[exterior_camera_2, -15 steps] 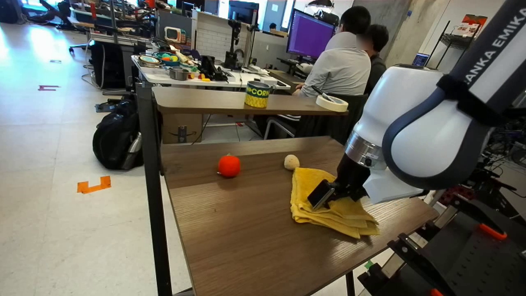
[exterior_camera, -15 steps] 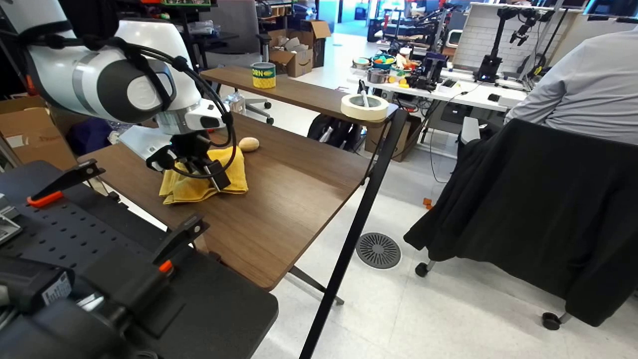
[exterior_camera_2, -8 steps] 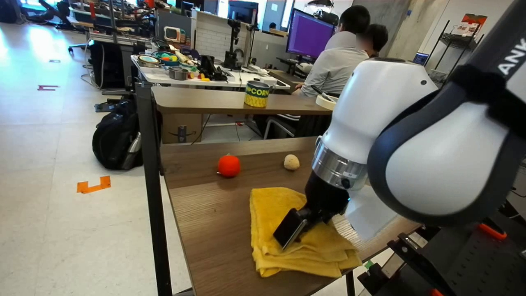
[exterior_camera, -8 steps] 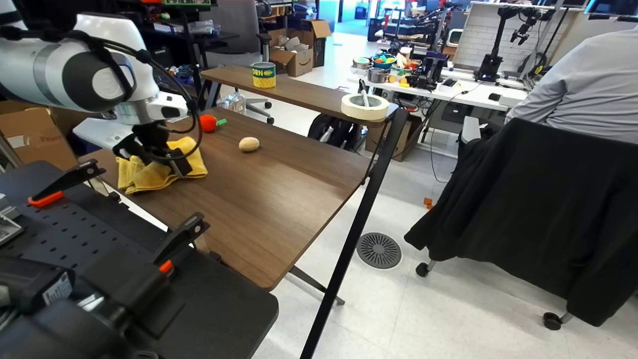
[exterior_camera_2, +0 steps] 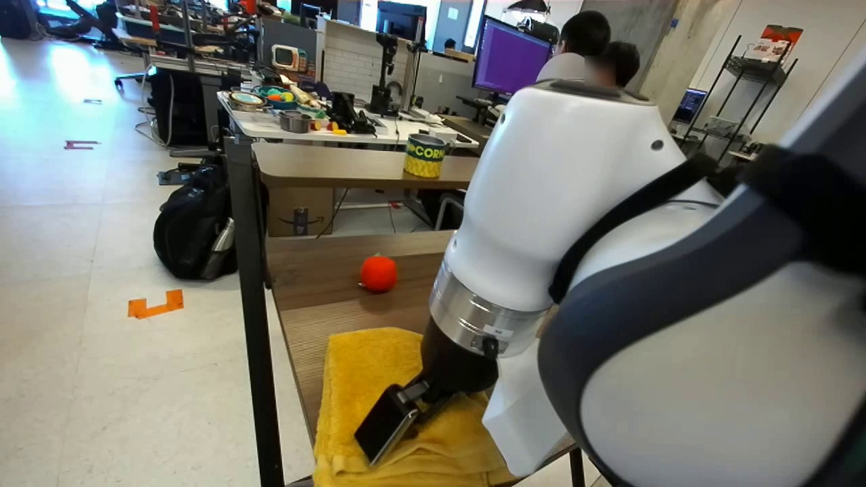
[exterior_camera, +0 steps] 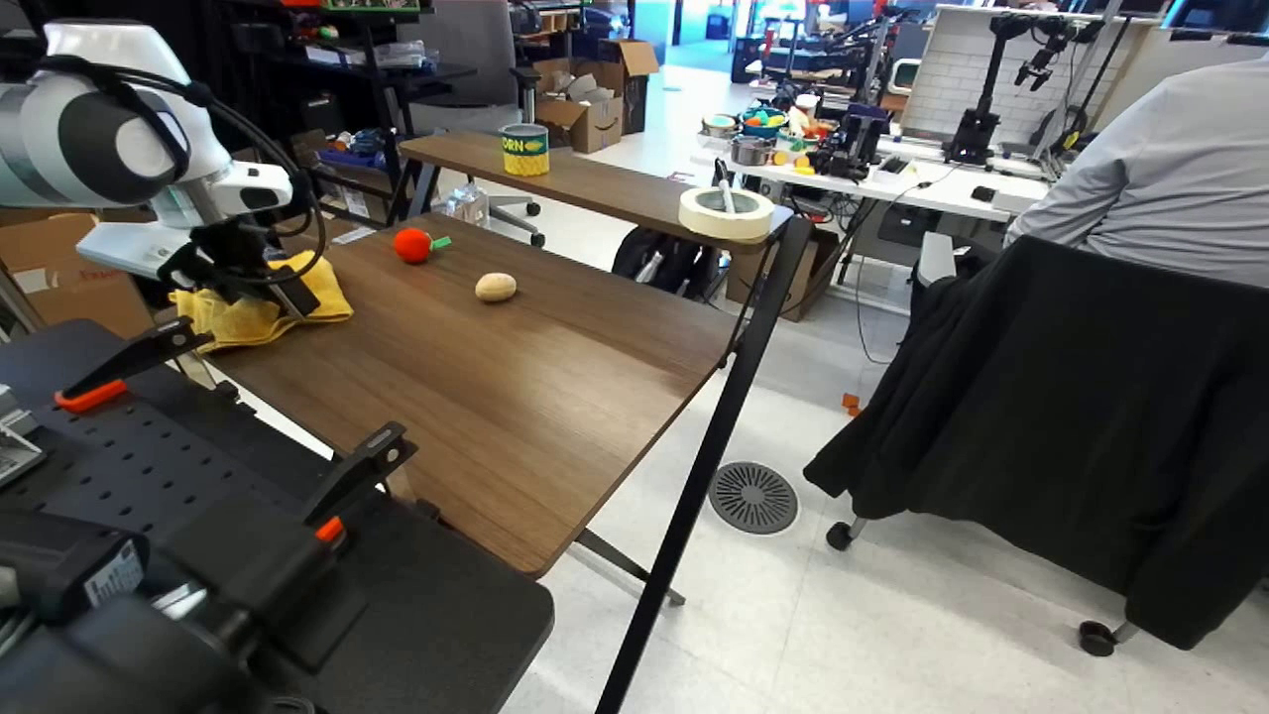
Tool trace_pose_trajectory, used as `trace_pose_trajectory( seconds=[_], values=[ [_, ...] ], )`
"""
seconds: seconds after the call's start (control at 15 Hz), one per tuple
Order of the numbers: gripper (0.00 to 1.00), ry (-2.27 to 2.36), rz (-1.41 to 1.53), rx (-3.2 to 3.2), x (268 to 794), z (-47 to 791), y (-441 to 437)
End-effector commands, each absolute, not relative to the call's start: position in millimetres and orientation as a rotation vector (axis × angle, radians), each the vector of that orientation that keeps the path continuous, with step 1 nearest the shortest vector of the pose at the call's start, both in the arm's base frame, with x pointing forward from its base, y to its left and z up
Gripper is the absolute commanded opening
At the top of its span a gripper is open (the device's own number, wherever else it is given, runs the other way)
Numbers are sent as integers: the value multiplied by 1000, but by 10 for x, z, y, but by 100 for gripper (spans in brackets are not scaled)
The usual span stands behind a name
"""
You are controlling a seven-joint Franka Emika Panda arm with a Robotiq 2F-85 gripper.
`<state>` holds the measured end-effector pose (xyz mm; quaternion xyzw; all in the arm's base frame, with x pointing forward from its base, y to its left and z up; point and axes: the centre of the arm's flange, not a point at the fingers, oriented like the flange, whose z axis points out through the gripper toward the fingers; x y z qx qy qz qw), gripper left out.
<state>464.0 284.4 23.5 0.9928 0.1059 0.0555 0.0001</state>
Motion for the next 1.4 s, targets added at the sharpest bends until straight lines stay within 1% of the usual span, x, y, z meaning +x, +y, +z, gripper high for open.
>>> trace_pose_trajectory(
  seconds=[0.0,0.2,0.33,0.67,0.8,0.87,0.93,1.07,1.33],
  values=[
    [100,118,206,3154,5200,51,2627],
    [100,-80,209,3161,5557,27,2168],
    [100,-153,178,3136,5618,7,1775],
    [100,-331,80,3007,5472,-65,835],
    [100,-399,52,2946,5435,-98,600],
    [100,-406,46,2941,5425,-80,553],
    [100,-373,-20,2962,5378,-56,592],
    [100,-281,-65,2985,5294,-4,794],
    [100,-49,-129,3044,4877,135,1316]
  ],
)
